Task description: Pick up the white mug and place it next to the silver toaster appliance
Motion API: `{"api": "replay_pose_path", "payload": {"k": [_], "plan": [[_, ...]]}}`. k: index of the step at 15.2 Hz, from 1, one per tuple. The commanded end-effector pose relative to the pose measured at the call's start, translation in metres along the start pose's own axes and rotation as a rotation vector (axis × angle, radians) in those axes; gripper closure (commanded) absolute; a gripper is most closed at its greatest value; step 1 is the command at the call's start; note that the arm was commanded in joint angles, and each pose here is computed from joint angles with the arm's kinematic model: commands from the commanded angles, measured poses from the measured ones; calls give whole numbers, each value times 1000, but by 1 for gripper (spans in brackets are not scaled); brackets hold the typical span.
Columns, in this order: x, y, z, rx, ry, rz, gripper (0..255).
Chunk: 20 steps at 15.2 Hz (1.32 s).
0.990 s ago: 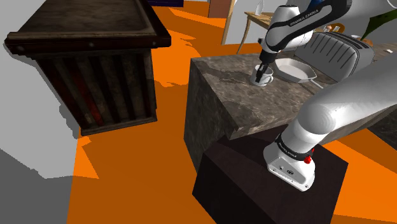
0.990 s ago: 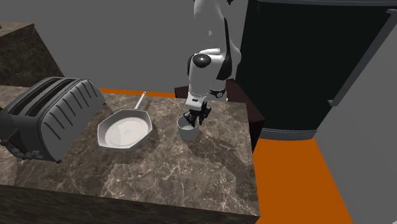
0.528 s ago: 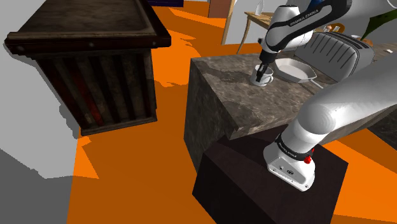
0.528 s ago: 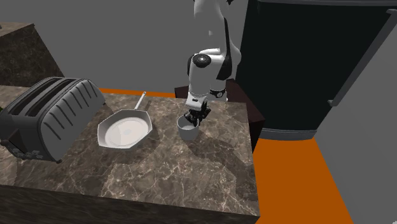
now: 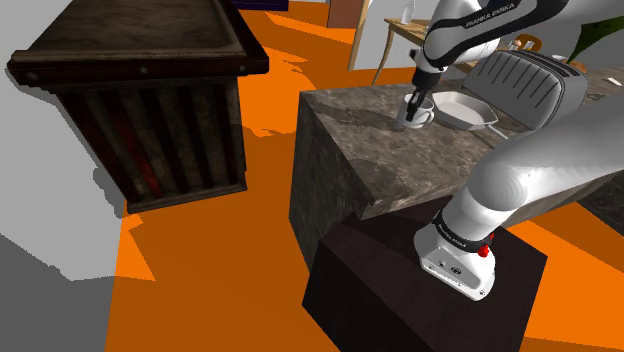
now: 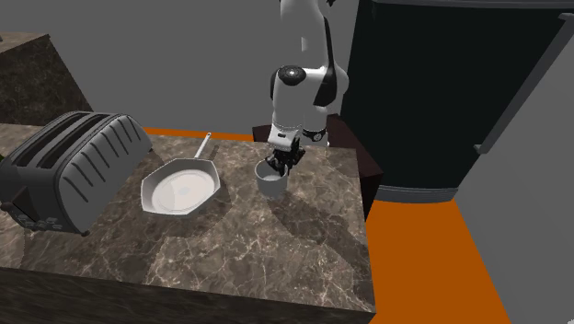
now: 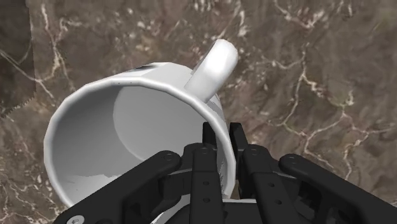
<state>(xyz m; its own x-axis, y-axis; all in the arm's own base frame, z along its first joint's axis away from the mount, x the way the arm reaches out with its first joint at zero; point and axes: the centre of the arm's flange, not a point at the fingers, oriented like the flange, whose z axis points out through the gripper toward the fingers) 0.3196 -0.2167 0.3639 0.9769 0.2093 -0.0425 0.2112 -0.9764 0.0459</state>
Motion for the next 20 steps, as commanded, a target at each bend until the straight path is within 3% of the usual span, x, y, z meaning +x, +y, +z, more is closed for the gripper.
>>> {"api": "replay_pose_path", "payload": {"k": [1,20], "plan": [[0,1,-10,0,-1,0,255],[-4,5,-111,0,-1,0,255]]}}
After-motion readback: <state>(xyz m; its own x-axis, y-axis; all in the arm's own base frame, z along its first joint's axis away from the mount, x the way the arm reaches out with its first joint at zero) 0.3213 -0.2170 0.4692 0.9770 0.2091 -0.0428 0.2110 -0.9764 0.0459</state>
